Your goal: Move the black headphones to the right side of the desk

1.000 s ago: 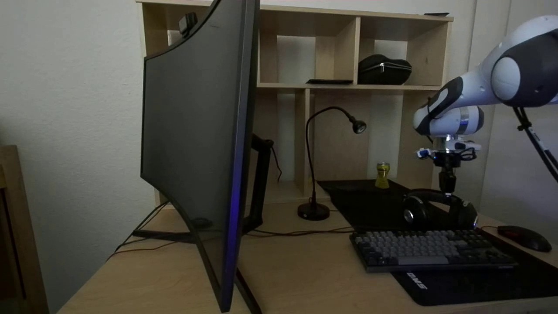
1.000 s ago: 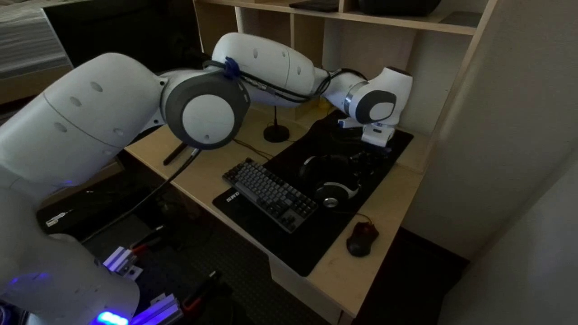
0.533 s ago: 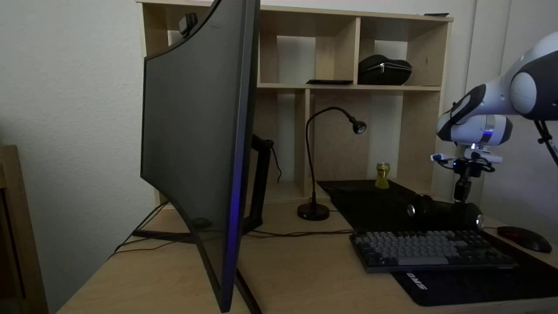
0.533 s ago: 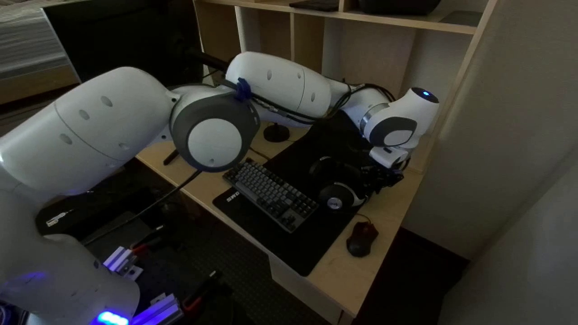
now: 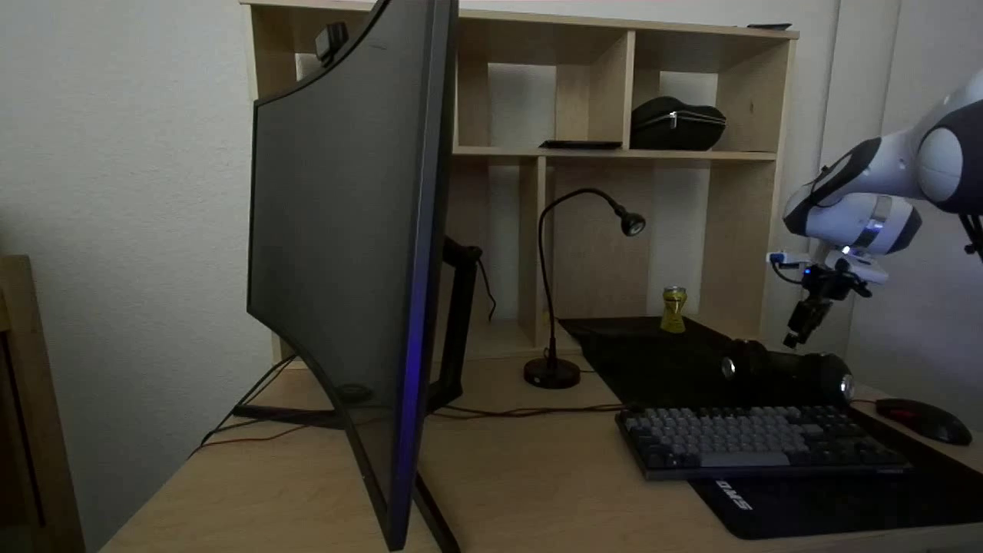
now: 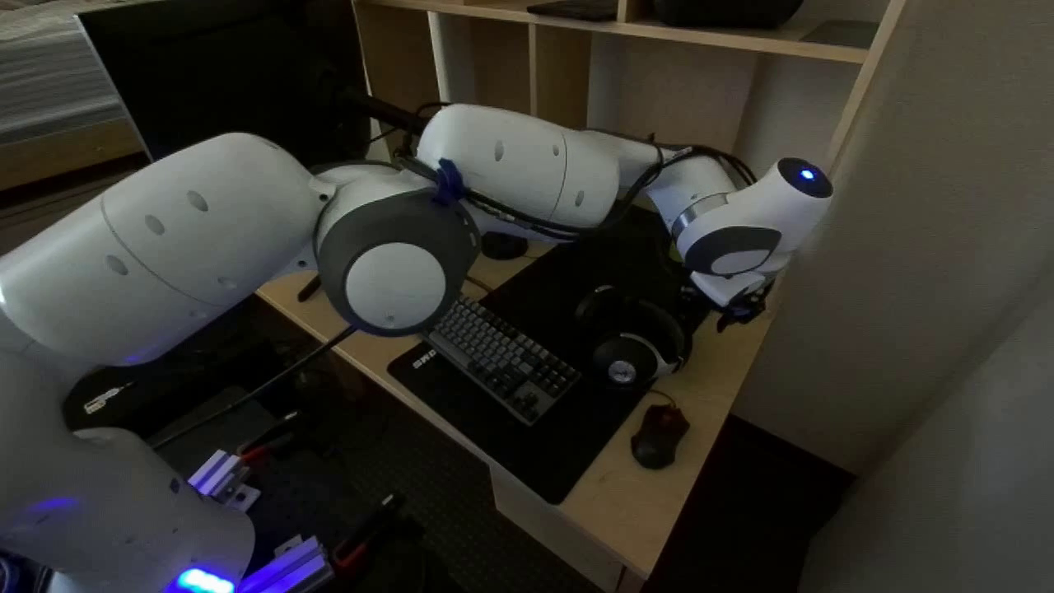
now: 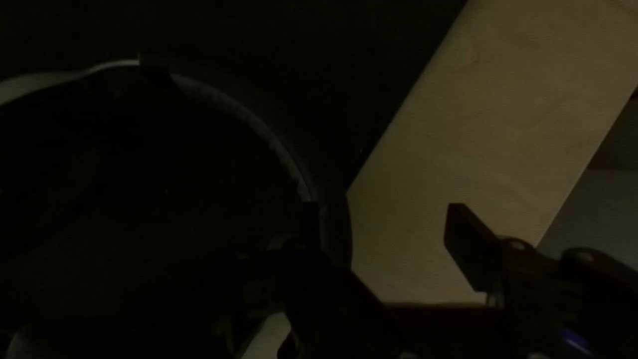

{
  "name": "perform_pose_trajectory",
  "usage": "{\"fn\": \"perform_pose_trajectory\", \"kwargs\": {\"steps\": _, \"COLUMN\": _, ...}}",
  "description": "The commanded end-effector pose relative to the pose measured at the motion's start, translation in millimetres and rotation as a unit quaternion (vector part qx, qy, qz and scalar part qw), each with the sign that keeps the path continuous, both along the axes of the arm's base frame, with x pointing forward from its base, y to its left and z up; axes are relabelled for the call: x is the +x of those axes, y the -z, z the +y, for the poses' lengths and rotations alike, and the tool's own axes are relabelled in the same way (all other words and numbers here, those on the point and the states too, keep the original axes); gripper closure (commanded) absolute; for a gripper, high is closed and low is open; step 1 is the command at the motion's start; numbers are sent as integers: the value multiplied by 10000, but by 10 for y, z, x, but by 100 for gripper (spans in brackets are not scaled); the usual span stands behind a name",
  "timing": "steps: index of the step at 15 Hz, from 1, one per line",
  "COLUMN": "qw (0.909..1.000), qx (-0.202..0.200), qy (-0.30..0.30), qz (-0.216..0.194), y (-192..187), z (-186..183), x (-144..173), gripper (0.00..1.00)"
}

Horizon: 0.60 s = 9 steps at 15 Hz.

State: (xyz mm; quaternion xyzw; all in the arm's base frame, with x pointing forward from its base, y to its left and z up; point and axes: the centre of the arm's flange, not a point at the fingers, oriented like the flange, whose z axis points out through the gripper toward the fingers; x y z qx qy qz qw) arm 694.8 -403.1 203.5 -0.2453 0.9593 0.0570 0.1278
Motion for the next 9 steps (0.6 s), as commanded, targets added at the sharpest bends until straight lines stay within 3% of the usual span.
{"fn": "perform_pose_trajectory", "kwargs": {"steps": 1, "qw": 9950, "qx": -244, "qy": -809, "qz": -537, "y": -213, "z": 624, "x": 202, "gripper": 3}}
{"fn": "perform_pose_trajectory", "kwargs": {"steps": 3, "qw": 9879, "qx": -303, "qy": -1370, "qz": -657, "y": -414, "z": 1020, "x": 263, "gripper": 0}}
{"fn": "perform_pose_trajectory", "kwargs": {"steps": 4, "qw": 9938, "qx": -265, "qy": -942, "qz": -518, "y": -191, "z": 699, "x": 455, "gripper": 8}}
{"fn": "perform_pose_trajectory", "kwargs": {"steps": 5, "qw": 9914, "qx": -283, "qy": -1141, "qz": -579, "y": -272, "z": 870, "x": 533, "gripper": 1}}
{"fn": "perform_pose_trajectory", "kwargs": {"steps": 9, "qw": 9891, "qx": -318, "qy": -1295, "qz": -627, "y": -387, "z": 973, "x": 570, "gripper": 0}}
